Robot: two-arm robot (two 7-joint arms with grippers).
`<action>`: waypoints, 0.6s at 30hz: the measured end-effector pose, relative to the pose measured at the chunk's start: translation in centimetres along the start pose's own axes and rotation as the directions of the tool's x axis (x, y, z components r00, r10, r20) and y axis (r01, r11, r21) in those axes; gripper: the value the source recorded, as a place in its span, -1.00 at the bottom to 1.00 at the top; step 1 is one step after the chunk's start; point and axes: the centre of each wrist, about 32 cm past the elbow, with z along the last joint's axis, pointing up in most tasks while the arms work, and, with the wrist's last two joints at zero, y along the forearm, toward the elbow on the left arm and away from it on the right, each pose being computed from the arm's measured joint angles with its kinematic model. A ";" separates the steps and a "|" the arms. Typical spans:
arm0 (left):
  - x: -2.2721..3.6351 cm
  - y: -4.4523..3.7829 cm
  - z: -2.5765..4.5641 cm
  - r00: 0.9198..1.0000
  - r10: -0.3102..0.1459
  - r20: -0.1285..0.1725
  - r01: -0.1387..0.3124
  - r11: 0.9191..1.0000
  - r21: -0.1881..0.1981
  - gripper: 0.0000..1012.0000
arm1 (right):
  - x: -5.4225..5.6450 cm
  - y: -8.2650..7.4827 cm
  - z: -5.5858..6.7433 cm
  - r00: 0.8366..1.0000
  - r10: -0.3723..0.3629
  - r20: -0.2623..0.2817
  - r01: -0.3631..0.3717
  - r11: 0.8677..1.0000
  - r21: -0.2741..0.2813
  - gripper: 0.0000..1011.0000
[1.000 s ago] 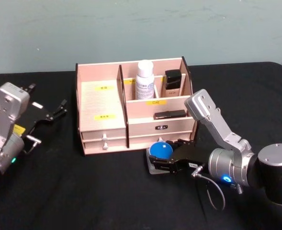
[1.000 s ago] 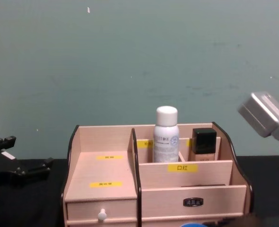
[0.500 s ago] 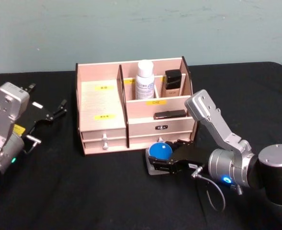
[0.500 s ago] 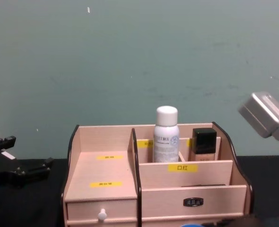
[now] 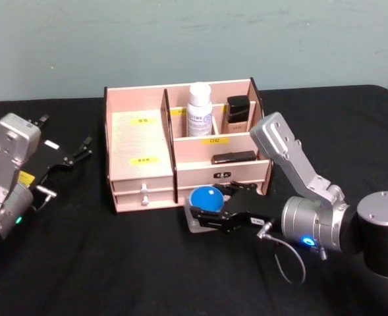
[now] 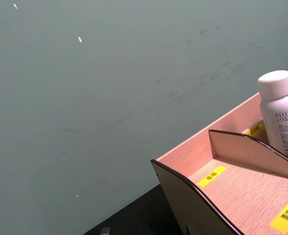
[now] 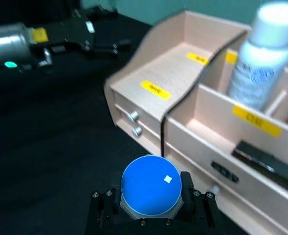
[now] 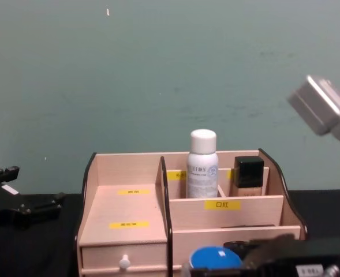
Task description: Pick up the facial cleanser and watermelon frost from the table and place them into the tiered storage box.
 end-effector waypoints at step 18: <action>0.00 0.00 0.00 1.000 0.000 0.000 0.000 1.000 0.000 1.00 | -0.4 2.5 4.8 0.989 0.088 0.120 -0.099 0.991 0.089 0.45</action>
